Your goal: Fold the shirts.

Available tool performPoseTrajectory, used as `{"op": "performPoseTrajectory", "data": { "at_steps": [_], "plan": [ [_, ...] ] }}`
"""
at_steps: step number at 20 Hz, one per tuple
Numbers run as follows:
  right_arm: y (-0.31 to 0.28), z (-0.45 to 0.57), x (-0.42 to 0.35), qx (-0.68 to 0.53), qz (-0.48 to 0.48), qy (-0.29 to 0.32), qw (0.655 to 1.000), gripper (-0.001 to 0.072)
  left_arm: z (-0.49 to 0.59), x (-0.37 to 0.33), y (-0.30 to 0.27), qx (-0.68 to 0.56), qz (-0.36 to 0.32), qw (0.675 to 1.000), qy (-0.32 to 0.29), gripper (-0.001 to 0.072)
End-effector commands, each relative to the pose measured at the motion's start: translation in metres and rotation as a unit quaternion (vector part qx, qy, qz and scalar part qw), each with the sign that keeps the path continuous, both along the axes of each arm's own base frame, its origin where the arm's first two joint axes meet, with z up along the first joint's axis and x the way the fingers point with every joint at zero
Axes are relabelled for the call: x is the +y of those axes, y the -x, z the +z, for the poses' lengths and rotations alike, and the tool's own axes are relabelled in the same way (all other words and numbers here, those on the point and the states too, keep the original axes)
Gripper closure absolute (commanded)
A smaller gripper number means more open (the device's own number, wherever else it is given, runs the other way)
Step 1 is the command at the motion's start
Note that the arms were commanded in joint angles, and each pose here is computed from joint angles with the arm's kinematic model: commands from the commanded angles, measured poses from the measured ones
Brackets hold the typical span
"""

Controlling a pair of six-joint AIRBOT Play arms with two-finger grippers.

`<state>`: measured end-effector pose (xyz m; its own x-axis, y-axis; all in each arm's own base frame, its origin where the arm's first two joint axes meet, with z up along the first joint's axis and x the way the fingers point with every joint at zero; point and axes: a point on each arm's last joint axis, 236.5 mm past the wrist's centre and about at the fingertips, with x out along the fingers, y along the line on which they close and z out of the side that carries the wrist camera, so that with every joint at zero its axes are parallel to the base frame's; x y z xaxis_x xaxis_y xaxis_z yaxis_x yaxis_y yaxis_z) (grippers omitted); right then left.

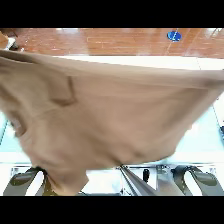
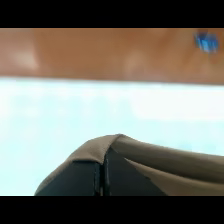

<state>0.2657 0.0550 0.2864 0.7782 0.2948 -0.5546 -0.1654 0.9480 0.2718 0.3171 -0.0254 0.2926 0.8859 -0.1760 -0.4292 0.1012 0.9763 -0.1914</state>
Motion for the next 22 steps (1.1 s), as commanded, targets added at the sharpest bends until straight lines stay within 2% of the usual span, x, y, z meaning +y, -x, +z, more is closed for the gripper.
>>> {"op": "performPoseTrajectory", "data": {
  "at_steps": [1, 7, 12, 15, 18, 22],
  "plan": [
    [-0.074, -0.072, 0.001, 0.060, 0.017, -0.042, 0.997, 0.0688, -0.084, -0.002, -0.076, 0.072, 0.001, 0.995, 0.068, 0.0693],
    [-0.207, -0.194, -0.017, 0.138, -0.016, -0.110, 0.984, 0.0688, -0.212, -0.007, -0.184, 0.180, 0.008, 0.980, 0.085, 0.0693],
    [-0.284, -0.256, -0.029, 0.185, -0.042, -0.147, 0.971, 0.0688, -0.260, -0.031, -0.247, 0.186, 0.022, 0.976, 0.112, 0.0693],
    [-0.308, -0.275, -0.030, 0.202, -0.057, -0.171, 0.963, 0.0688, -0.285, -0.040, -0.257, 0.208, 0.036, 0.968, 0.136, 0.0693],
    [-0.307, -0.290, -0.028, 0.223, -0.057, -0.180, 0.956, 0.0688, -0.292, -0.033, -0.256, 0.224, 0.059, 0.959, 0.161, 0.0692],
    [-0.280, -0.283, -0.035, 0.268, -0.016, -0.176, 0.947, 0.0687, -0.299, -0.020, -0.213, 0.316, -0.022, 0.943, 0.103, 0.0692]
  ]
}}
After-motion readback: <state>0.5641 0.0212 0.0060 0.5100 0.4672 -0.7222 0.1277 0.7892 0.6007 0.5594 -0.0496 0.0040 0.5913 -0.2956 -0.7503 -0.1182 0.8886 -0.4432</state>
